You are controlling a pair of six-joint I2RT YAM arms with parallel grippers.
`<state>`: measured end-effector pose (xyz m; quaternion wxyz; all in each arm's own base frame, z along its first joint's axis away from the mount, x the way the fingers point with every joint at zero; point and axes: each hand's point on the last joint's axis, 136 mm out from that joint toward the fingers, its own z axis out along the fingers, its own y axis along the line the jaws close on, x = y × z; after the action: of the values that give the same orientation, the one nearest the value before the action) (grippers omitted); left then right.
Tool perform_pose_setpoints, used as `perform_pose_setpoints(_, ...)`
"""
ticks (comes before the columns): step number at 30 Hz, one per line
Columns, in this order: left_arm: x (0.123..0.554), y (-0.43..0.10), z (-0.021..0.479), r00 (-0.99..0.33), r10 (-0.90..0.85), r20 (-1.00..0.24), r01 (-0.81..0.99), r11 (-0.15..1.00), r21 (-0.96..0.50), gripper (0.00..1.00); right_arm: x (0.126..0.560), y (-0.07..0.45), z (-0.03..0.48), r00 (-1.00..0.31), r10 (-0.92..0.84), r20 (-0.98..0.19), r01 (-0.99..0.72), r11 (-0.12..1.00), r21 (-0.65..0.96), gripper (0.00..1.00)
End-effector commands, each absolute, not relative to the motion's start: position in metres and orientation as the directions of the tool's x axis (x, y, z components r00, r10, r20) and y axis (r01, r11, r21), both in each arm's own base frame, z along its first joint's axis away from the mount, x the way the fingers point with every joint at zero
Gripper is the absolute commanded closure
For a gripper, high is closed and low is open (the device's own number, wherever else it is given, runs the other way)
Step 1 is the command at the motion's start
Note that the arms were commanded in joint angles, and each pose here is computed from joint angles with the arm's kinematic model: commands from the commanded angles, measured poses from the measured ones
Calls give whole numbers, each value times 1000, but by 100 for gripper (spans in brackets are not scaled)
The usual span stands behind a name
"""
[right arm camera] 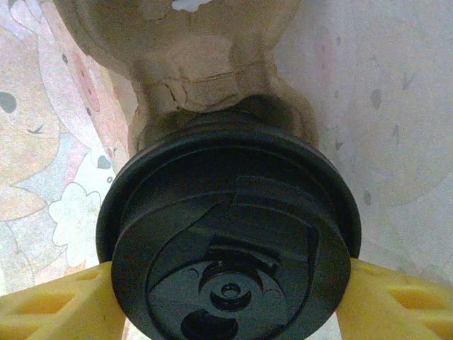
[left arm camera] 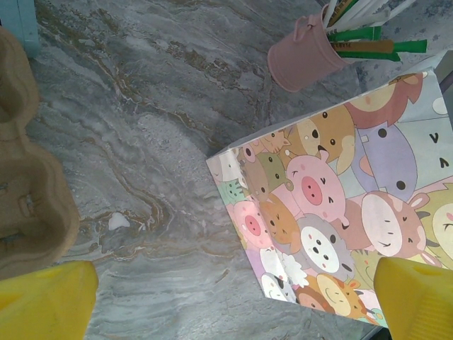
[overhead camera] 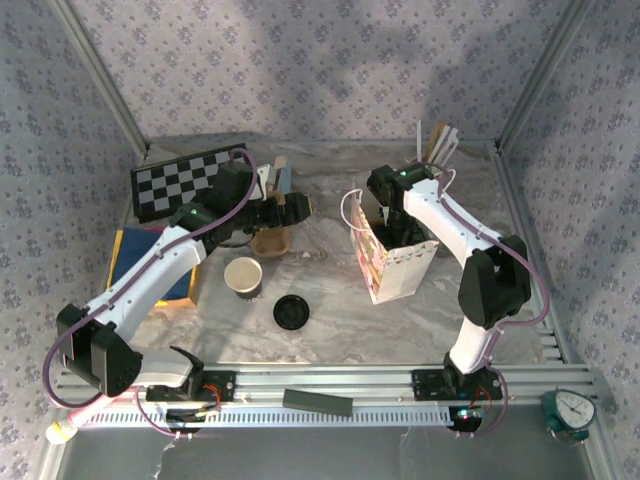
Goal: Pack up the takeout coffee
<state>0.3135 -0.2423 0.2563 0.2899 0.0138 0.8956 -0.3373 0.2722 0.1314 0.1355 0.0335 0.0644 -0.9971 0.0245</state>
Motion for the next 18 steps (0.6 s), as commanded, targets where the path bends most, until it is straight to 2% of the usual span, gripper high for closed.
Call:
perform_pose_setpoints(1, 310, -242, 272, -815, -183, -550, 239, 758, -607, 0, 268, 127, 148, -992, -112, 55, -115, 991, -64, 27)
perform_pose_setpoints(18, 310, -242, 271, -816, -184, -548, 237, 758, -608, 0, 268, 126, 153, -994, -104, 44, -107, 992, -69, 27)
